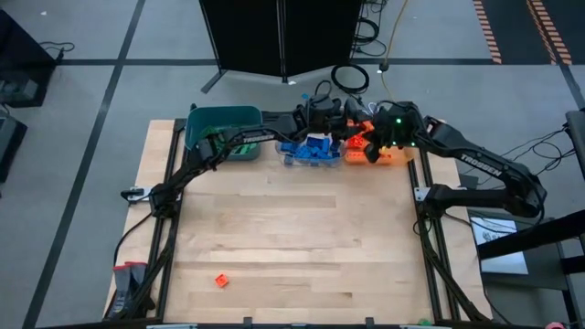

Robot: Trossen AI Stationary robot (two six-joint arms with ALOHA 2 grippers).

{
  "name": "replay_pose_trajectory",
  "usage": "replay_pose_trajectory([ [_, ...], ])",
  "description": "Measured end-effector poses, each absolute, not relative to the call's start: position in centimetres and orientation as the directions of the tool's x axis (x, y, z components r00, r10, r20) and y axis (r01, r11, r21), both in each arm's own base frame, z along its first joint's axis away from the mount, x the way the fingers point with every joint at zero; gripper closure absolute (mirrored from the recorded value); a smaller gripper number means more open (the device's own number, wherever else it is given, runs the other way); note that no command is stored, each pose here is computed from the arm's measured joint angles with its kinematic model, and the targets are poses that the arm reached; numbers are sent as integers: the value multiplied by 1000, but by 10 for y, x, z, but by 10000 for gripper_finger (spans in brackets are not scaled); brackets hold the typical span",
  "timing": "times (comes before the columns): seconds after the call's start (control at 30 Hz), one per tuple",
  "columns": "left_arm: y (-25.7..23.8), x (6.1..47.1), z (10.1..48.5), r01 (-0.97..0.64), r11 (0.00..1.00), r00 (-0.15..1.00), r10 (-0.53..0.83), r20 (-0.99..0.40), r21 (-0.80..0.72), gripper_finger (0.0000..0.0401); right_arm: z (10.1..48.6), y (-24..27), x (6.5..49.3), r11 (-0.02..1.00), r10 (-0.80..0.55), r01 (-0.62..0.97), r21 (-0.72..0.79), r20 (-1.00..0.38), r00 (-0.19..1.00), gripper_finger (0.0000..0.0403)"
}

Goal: Sort blocks
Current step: Put the orange game piece into the orange transparent bin

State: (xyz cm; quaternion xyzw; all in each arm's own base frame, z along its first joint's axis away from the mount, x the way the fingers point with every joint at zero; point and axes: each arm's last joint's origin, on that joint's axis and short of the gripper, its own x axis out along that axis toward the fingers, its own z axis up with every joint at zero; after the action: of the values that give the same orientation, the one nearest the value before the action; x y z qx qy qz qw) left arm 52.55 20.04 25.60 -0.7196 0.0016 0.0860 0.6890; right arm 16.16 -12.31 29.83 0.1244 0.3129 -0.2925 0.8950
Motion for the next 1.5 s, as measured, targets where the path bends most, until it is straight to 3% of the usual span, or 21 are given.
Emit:
replay_pose_trajectory([
  [0.37,195,528,253,-141,-48,983,111,-146,-989,134,281,-136,176,783,-467,621,-31,-689,555,403],
  [0.83,196,527,254,-133,-36,988,68,-135,-990,134,290,-142,150,691,-571,717,-93,-678,463,403],
  [0.93,198,526,254,-139,28,989,57,-137,-990,134,292,-139,146,695,-566,714,-88,-679,467,403],
  [1.03,197,526,260,-69,180,995,-57,-80,-981,134,301,-131,140,721,-552,691,-58,-651,521,403],
  [1.1,193,525,268,50,290,978,-207,-11,-956,134,313,-122,131,734,-550,678,-41,-623,557,403],
  [1.17,188,523,276,196,339,919,-391,52,-920,134,328,-111,120,738,-562,674,-38,-588,582,403],
  [1.33,131,518,310,494,268,576,-814,80,-827,134,359,-76,83,741,-587,670,-39,-523,619,403],
  [1.5,42,511,352,611,174,367,-926,82,-772,134,372,-46,50,725,-609,688,0,-466,642,403],
])
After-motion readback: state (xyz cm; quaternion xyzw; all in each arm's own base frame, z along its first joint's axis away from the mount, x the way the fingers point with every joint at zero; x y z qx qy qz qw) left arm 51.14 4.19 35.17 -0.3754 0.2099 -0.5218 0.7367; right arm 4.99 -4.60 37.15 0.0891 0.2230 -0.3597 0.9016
